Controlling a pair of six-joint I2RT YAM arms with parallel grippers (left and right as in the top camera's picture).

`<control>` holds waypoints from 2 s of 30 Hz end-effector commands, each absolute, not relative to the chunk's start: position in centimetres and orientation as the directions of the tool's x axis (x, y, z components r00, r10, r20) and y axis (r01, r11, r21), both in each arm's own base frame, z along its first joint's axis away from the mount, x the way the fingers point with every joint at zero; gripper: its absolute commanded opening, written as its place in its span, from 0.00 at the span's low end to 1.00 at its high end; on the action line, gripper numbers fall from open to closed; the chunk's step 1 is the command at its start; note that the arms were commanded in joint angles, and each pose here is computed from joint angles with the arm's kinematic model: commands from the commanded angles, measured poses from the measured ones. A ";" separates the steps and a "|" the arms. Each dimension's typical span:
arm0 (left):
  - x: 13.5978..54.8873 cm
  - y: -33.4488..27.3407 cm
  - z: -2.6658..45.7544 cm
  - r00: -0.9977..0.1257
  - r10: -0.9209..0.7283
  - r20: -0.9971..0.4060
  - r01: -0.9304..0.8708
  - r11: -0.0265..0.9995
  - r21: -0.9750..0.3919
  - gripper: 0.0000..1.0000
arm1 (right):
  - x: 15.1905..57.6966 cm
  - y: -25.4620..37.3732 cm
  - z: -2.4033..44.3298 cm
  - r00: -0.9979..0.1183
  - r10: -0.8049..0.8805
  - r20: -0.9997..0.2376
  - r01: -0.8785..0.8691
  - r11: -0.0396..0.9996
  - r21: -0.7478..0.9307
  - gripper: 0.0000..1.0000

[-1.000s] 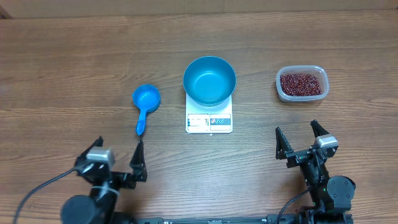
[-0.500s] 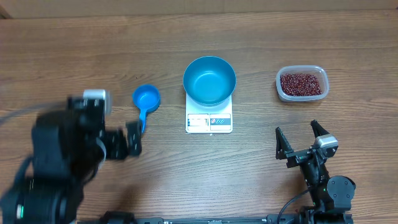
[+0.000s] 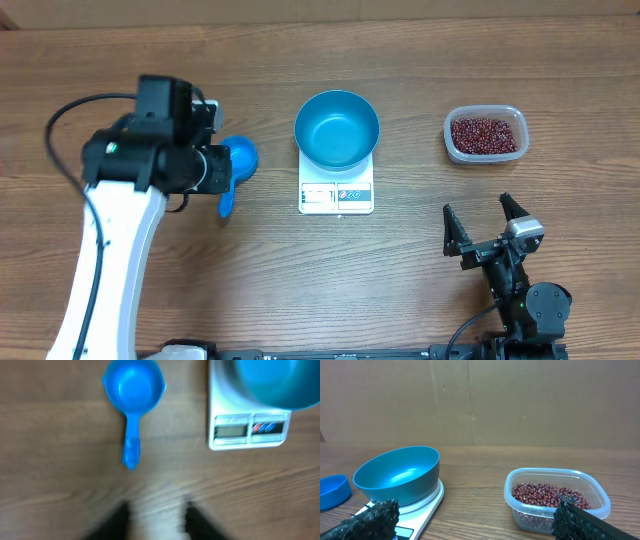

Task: Scoop item into bowl and weigh 150g on scale
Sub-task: 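Reach the left gripper to the blue measuring cup handle and grasp it, then lift the blue cup with the left gripper toward the scale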

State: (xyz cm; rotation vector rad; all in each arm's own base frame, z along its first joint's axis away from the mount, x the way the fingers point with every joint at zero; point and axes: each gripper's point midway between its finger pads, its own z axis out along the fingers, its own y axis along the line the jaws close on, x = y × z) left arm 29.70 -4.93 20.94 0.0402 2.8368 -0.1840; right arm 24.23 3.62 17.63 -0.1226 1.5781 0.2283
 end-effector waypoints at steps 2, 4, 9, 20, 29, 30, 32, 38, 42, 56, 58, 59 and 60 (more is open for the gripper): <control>29.3 -4.5 16.2 -0.991 0.021 -0.130 0.034 0.995 -0.094 0.62 | 24.2 3.7 17.5 -0.017 0.067 -0.998 -0.222 0.973 0.069 1.00; 29.6 -4.1 14.8 -0.996 0.021 -0.089 0.027 0.997 -0.069 0.67 | 24.2 3.7 17.5 -0.017 0.067 -0.998 -0.222 0.973 0.069 1.00; 30.9 -4.1 11.4 -0.999 0.023 -0.025 0.024 0.999 -0.047 0.63 | 24.2 3.7 17.5 -0.017 0.067 -0.998 -0.222 0.973 0.069 1.00; 32.2 -3.2 6.6 -0.999 0.001 0.048 0.002 1.000 0.016 0.62 | 24.2 3.7 17.5 -0.017 0.067 -0.998 -0.222 0.973 0.069 1.00; 32.5 -3.7 4.3 -0.997 -0.001 0.073 0.000 1.000 0.019 0.58 | 24.2 3.7 17.5 -0.017 0.067 -0.998 -0.222 0.973 0.069 1.00; 32.7 -3.7 4.3 -0.998 -0.001 0.066 0.000 1.000 0.019 0.57 | 24.2 3.7 17.5 -0.017 0.067 -0.998 -0.222 0.973 0.069 1.00; 33.1 -3.8 4.3 -0.999 -0.009 0.050 -0.008 1.000 0.018 0.47 | 24.2 3.7 17.5 -0.017 0.067 -0.998 -0.222 0.973 0.069 1.00; 33.5 -3.9 4.1 -0.997 -0.076 0.027 -0.076 0.997 0.016 0.45 | 24.2 3.7 17.5 -0.017 0.067 -0.998 -0.222 0.973 0.069 1.00; 33.5 -4.5 4.0 -0.996 -0.088 0.028 -0.088 0.996 -0.003 0.45 | 24.2 3.7 17.5 -0.017 0.067 -0.998 -0.222 0.973 0.069 1.00; 33.6 -4.8 4.0 -0.996 -0.084 0.023 -0.084 0.996 0.007 0.53 | 24.2 3.7 17.5 -0.017 0.067 -0.998 -0.222 0.973 0.069 1.00; 33.6 -4.2 4.0 -0.991 -0.136 0.013 -0.135 0.990 0.040 0.54 | 24.2 3.7 17.5 -0.017 0.067 -0.998 -0.222 0.973 0.069 1.00; 33.7 -4.2 4.0 -0.989 -0.148 0.012 -0.147 0.988 0.039 0.54 | 24.2 3.7 17.5 -0.017 0.067 -0.998 -0.222 0.973 0.069 1.00; 33.7 -4.2 4.0 -0.987 -0.160 0.010 -0.159 0.986 0.038 0.51 | 24.2 3.7 17.5 -0.017 0.067 -0.998 -0.222 0.973 0.069 1.00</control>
